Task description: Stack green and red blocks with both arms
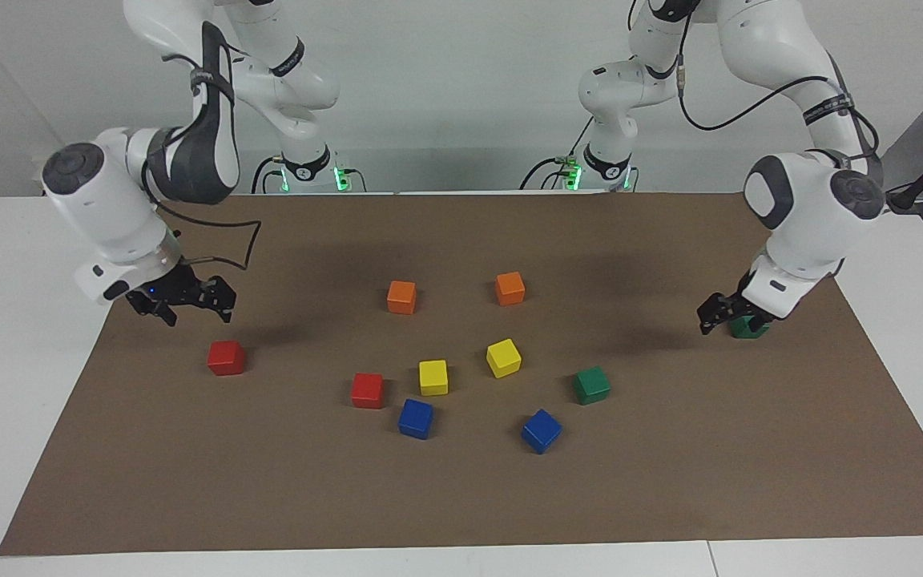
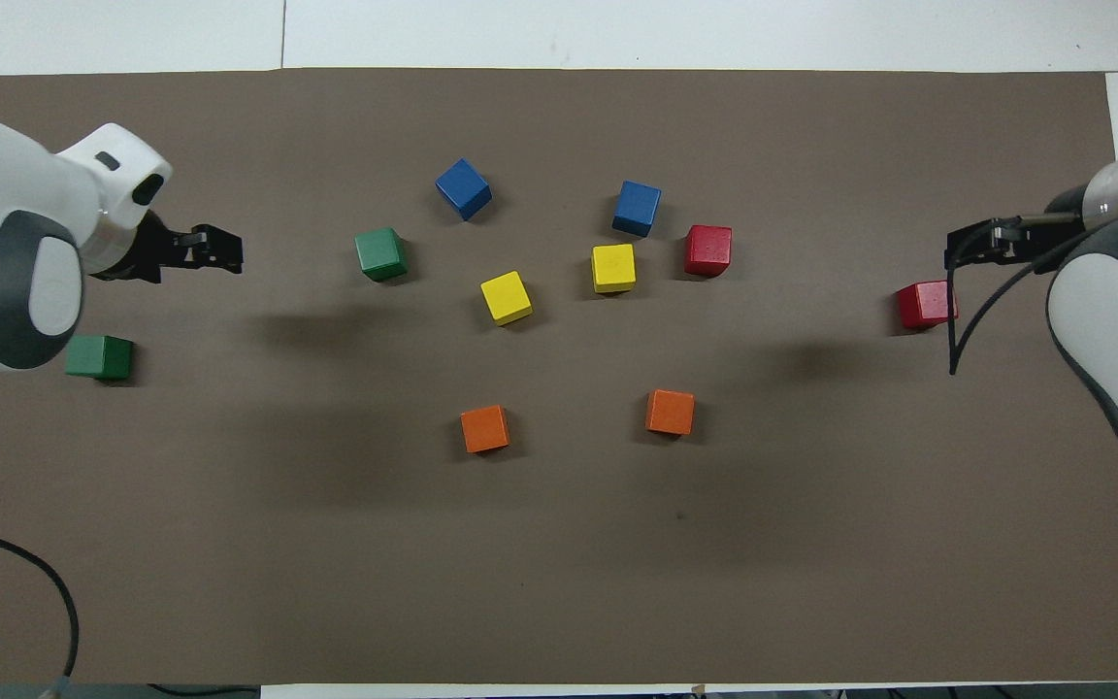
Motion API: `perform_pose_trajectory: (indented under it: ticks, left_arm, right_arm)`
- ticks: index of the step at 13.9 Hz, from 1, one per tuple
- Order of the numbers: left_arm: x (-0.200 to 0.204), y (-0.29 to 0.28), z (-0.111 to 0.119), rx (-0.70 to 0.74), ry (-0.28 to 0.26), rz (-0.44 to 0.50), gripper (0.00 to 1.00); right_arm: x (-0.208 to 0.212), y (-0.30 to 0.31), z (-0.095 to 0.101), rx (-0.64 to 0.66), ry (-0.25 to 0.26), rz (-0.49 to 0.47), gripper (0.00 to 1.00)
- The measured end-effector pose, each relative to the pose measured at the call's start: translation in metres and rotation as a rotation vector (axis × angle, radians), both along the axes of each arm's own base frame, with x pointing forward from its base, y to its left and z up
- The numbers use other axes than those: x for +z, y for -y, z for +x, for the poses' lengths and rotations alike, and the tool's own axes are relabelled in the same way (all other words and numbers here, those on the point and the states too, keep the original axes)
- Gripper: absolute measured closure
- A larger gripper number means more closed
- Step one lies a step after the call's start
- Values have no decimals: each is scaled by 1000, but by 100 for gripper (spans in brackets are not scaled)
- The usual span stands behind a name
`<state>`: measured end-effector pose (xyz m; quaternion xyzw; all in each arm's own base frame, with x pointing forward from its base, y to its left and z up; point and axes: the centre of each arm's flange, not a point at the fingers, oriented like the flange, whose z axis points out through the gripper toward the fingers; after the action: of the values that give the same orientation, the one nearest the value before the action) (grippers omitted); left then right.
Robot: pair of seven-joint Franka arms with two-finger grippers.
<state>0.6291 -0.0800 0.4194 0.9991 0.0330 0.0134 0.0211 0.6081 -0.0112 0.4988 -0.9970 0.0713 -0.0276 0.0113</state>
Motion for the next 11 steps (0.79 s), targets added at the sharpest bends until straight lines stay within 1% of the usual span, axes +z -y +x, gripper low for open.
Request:
perform_pose_trajectory:
  ticks: [1, 2, 4, 6, 8, 10, 11]
  left_arm:
    - [1, 32, 4, 39, -1, -11, 0]
    - [-2, 60, 9, 71, -4, -19, 0]
    - [-21, 113, 17, 120, -21, -31, 0]
    - [-44, 139, 20, 135, -35, -14, 0]
    - [-61, 151, 23, 150, -19, 7, 0]
    - [-68, 152, 24, 148, -14, 21, 0]
    - [-70, 151, 25, 146, -8, 24, 0]
  right_arm:
    - [6, -43, 5, -59, 14, -1, 0]
    - [2, -86, 7, -82, 20, -14, 0]
    - [-17, -153, 16, -102, 22, -37, 0]
    - [-41, -169, 35, -105, 15, -36, 3]
    - [-63, -173, 53, -106, 25, -28, 0]
    - [-80, -183, 60, -117, 35, -19, 0]
    - [-87, -190, 63, -122, 44, -13, 2]
